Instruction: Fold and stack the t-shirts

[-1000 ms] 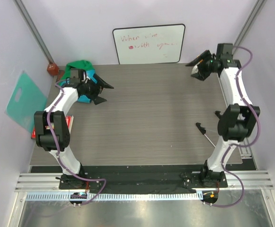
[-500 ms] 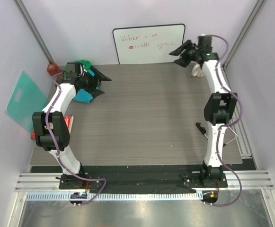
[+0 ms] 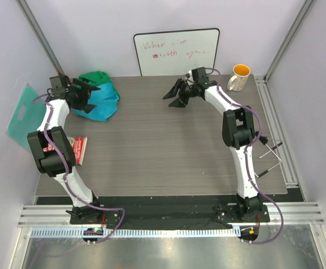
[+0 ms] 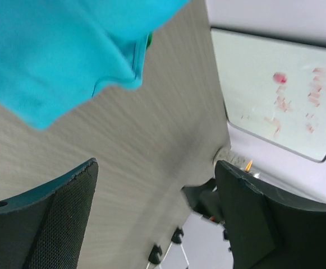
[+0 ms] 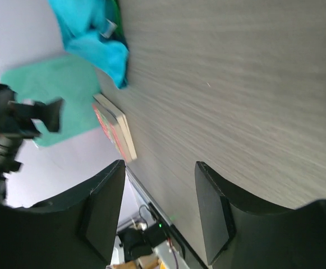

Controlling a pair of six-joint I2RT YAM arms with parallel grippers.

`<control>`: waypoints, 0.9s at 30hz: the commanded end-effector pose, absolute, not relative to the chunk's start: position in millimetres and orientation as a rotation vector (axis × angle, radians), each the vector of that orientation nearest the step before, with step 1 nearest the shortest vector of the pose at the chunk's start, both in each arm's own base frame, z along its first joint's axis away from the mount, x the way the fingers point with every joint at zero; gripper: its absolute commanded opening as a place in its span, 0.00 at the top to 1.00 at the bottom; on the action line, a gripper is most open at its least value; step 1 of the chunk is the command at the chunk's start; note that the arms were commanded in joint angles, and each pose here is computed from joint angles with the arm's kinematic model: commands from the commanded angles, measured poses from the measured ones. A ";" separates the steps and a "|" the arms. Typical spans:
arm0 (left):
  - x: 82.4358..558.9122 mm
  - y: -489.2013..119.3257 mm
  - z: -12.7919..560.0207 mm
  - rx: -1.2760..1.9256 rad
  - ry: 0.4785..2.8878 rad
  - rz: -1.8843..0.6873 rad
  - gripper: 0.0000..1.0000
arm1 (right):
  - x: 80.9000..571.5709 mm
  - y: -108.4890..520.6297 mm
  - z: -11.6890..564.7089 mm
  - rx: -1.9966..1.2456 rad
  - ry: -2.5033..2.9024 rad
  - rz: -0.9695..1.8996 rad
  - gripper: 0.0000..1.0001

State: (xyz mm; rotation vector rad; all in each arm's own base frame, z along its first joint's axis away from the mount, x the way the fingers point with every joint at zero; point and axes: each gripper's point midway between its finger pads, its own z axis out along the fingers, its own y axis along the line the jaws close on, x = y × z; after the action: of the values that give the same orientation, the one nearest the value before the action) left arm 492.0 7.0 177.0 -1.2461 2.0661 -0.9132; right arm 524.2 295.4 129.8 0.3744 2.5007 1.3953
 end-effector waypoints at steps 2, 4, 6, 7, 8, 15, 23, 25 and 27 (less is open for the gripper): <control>528.6 40.7 192.0 -1.244 1.968 -0.859 0.14 | 508.9 284.7 165.4 0.302 2.478 1.436 0.42; 540.9 40.1 192.1 -1.274 1.926 -0.938 0.13 | 505.8 285.5 164.4 0.290 2.491 1.440 0.42; 559.4 40.2 187.7 -1.247 1.917 -0.992 0.14 | 502.3 283.0 159.6 0.295 2.514 1.427 0.42; 563.4 41.1 184.0 -1.254 1.924 -0.992 0.14 | 501.5 282.1 157.8 0.301 2.521 1.427 0.42; 568.4 41.2 183.0 -1.253 1.927 -0.996 0.14 | 500.2 280.0 155.4 0.314 2.533 1.423 0.42; 561.7 39.2 158.9 -1.254 1.985 -0.929 0.14 | 490.9 263.5 145.8 0.320 2.582 1.365 0.42; 528.3 17.9 111.6 -1.340 2.094 -0.948 0.14 | 488.3 262.5 139.8 0.334 2.605 1.376 0.42; 527.1 9.1 121.2 -1.301 2.100 -0.958 0.14 | 487.8 260.8 143.0 0.330 2.599 1.367 0.42; 522.0 5.6 138.6 -1.244 2.105 -0.941 0.14 | 486.1 260.8 141.8 0.326 2.603 1.362 0.42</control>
State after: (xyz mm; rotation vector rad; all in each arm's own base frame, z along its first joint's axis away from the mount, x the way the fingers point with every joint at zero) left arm 521.0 20.4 75.5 -1.4428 2.1427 -0.9054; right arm 492.3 260.1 96.8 0.4157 2.6710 1.3325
